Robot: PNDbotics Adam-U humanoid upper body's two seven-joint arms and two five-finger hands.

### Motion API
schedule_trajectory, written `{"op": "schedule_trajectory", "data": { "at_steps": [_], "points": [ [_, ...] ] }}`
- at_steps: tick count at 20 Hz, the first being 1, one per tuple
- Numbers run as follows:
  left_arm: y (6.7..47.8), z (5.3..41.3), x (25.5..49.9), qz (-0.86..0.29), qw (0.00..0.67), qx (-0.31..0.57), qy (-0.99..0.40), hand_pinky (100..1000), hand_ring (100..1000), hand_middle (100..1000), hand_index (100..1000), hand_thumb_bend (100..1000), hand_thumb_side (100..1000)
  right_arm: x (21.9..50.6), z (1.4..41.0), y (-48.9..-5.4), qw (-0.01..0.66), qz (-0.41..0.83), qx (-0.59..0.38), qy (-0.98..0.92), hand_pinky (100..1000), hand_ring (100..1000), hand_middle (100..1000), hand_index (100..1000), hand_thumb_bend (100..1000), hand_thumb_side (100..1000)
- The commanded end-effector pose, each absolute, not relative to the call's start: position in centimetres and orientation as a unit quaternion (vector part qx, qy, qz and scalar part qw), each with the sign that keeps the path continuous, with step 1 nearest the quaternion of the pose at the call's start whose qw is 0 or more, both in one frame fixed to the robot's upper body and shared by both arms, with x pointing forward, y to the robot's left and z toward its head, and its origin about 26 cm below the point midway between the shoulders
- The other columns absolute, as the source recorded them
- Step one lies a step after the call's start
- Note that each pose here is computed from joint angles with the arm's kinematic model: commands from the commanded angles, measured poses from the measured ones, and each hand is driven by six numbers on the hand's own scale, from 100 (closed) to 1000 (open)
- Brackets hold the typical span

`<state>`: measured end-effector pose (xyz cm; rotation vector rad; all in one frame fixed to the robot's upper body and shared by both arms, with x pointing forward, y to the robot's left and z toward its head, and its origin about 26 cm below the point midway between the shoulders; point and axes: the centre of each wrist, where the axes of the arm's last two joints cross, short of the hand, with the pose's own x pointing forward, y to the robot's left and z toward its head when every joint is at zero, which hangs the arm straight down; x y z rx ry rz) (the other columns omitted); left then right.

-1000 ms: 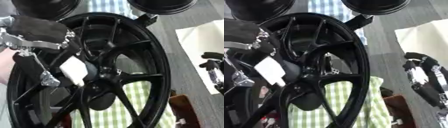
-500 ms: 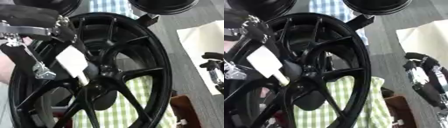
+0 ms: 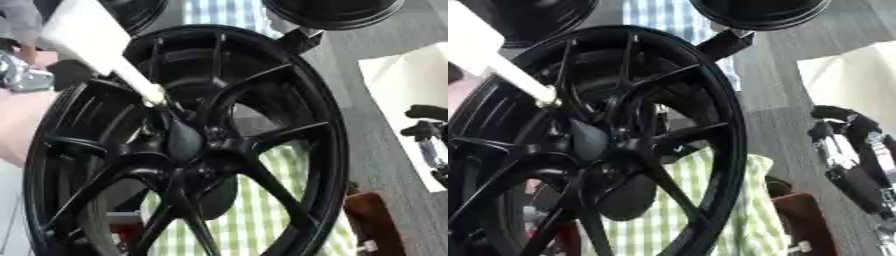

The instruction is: Pull the pin out of the wheel hub.

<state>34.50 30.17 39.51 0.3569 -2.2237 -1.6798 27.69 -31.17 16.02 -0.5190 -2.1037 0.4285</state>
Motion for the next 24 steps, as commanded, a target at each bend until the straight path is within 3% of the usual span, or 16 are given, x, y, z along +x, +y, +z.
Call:
{"op": "schedule_trajectory", "data": {
  "at_steps": [1,5,8,9,10,13,16,20,23,24],
  "points": [
    [36.4,40.0,34.2,-0.489,0.218,0.192,-0.823,734,416,272,337,100,350,27.6,16.7,-31.4,0.438,0.169,-0.214,-0.857,908,665,743,815,100,660],
    [42.5,35.8,35.2,-0.376,0.301,0.247,-0.840,745,408,272,341,100,414,27.6,16.8,-31.4,0.437,0.163,-0.214,-0.858,909,665,743,815,100,659],
    [45.4,32.7,35.3,-0.328,0.347,0.281,-0.832,744,414,277,346,100,392,27.6,16.8,-31.4,0.436,0.159,-0.215,-0.859,909,665,743,815,100,658],
    [46.0,31.7,35.3,-0.319,0.361,0.295,-0.825,744,422,284,354,100,270,27.6,16.8,-31.4,0.436,0.158,-0.216,-0.859,909,665,743,815,100,659],
    [46.5,30.5,35.2,-0.310,0.375,0.310,-0.817,747,427,292,362,100,358,27.6,16.8,-31.4,0.436,0.157,-0.216,-0.860,909,665,743,815,100,658],
    [47.4,27.2,35.3,-0.290,0.415,0.338,-0.793,761,448,321,392,100,327,27.7,16.9,-31.4,0.434,0.155,-0.215,-0.861,909,665,743,815,100,657],
    [47.6,24.1,35.5,-0.276,0.457,0.355,-0.767,796,491,405,473,100,296,27.7,16.9,-31.3,0.433,0.153,-0.212,-0.863,909,665,743,815,100,657],
    [47.6,21.2,35.5,-0.299,0.504,0.361,-0.725,890,699,676,771,100,252,27.7,16.9,-31.3,0.433,0.152,-0.210,-0.863,909,665,743,815,100,658],
    [47.6,20.3,35.3,-0.327,0.523,0.364,-0.698,948,794,793,865,100,245,27.7,16.9,-31.3,0.433,0.152,-0.210,-0.863,909,665,742,815,100,658],
    [47.7,20.3,35.2,-0.335,0.527,0.373,-0.686,959,813,813,885,100,306,27.7,16.9,-31.3,0.433,0.153,-0.210,-0.863,909,665,742,815,100,658]
  ]
}}
